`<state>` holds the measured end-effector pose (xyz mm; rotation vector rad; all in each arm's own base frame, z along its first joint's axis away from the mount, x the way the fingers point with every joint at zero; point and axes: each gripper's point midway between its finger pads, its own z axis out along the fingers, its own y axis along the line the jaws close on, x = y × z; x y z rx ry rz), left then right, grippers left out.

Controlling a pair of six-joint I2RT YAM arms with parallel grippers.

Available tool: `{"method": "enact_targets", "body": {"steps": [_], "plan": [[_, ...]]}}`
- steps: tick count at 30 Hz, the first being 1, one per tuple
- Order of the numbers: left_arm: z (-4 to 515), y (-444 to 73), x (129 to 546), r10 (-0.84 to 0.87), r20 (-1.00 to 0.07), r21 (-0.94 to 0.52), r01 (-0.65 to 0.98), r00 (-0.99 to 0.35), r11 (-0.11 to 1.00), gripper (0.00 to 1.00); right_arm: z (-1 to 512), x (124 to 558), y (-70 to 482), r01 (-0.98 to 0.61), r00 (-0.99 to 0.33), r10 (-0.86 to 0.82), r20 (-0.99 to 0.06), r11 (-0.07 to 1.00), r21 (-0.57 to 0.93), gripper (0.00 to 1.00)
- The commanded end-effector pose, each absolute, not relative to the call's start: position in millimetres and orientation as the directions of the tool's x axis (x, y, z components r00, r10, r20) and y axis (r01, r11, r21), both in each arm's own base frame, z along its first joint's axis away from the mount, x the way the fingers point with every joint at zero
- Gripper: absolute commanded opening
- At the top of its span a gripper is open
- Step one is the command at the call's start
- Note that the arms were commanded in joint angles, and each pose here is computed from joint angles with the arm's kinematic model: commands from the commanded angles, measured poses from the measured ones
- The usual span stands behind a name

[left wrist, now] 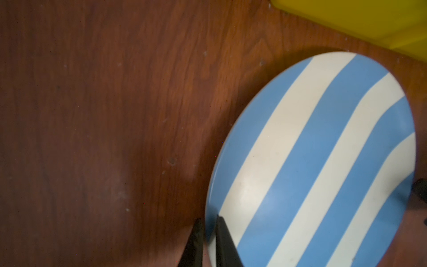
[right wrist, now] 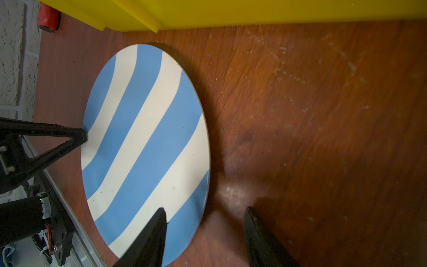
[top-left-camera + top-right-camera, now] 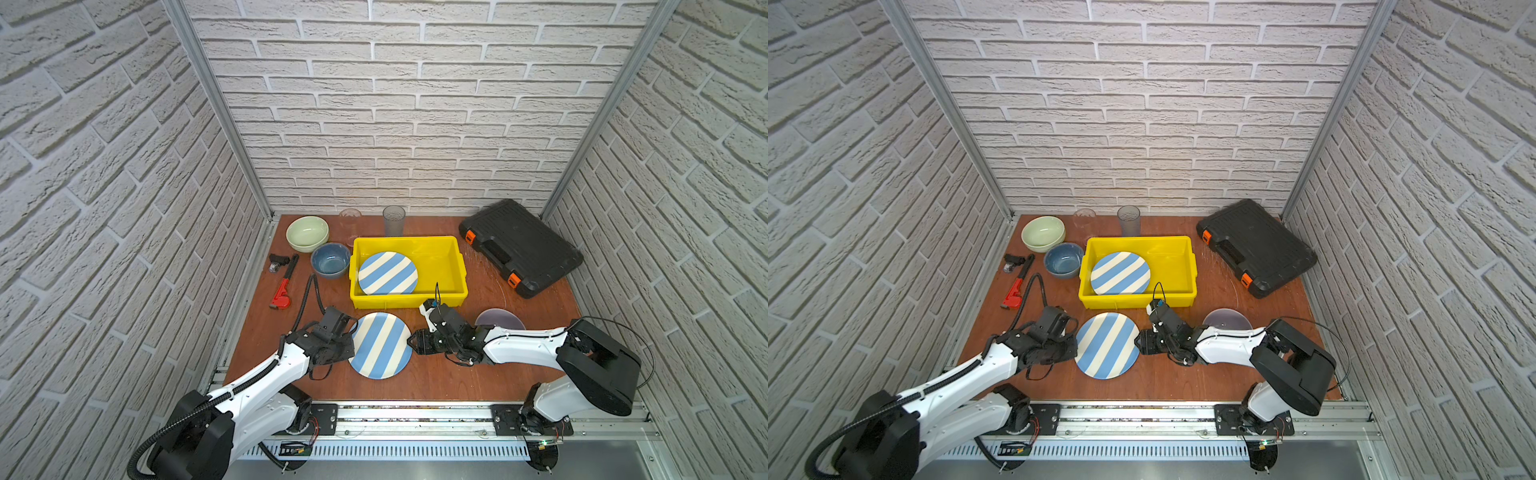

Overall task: Place the mixed dishes into the plastic bin
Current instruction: 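Move the right gripper out of the bin to the striped plate on the table, then grip the striped plate's edge with the right gripper while the left braces it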

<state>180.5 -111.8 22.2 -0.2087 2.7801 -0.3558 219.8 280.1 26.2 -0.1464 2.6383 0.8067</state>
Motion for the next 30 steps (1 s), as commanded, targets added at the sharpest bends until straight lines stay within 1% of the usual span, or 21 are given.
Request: {"method": "enact_targets", "body": {"steps": [1,12,30], "plan": [[11.8,-104.4,171.0,-0.190,-0.283,-0.244,-0.121,-0.940,0.962,0.14,34.2,223.6,297.1,-0.224,-0.919,0.020,-0.393,0.794,0.565,0.54],[3.8,-99.5,162.4,-0.192,-0.268,-0.234,-0.130,-0.944,0.963,0.13,32.5,224.1,312.9,-0.234,-0.929,0.012,-0.371,0.757,0.610,0.46],[-0.6,-99.0,162.2,-0.185,-0.255,-0.219,-0.129,-0.949,0.967,0.13,57.6,231.9,327.3,-0.300,-0.901,0.012,-0.434,0.706,0.642,0.36]]}}
